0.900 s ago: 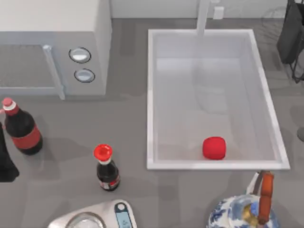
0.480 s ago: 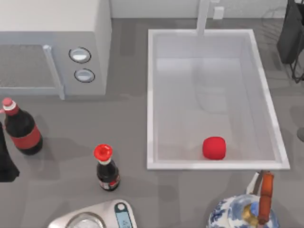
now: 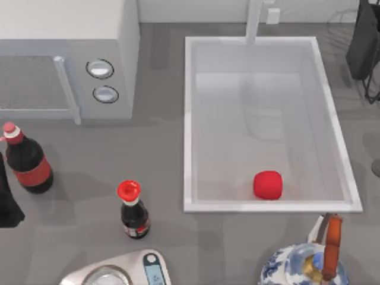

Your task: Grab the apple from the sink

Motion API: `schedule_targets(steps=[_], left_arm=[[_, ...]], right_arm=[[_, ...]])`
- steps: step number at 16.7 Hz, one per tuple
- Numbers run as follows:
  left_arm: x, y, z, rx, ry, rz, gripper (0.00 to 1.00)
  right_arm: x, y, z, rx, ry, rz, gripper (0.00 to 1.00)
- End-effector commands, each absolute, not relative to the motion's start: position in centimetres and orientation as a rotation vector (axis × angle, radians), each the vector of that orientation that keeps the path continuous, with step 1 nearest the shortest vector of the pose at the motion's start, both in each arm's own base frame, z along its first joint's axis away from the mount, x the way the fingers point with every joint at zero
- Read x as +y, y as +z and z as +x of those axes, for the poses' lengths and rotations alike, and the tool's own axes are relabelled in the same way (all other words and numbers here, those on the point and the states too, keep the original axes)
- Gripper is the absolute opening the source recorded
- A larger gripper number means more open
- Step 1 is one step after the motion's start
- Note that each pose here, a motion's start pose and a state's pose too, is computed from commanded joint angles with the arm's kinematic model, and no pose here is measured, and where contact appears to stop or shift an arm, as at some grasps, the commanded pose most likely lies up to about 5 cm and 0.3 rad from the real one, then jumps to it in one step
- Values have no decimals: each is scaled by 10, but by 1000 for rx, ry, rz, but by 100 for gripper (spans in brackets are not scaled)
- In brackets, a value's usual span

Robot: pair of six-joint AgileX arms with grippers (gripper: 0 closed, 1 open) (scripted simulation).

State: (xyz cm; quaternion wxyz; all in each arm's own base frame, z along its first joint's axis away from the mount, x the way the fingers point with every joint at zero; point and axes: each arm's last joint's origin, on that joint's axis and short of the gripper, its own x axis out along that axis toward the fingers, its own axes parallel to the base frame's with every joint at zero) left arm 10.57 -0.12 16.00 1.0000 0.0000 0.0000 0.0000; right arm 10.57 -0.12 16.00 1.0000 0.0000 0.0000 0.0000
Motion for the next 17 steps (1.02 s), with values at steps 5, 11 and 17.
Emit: schedule_targets(steps=[5,11,17], left_arm=[[-1,160,106,0,0,0,100],[-1,160,106,0,0,0,100],[-1,160,106,0,0,0,100]], right_arm=[[-1,160,106,0,0,0,100],[0,166,106,21,9,9,100],[11,218,123,270,82,85,100]])
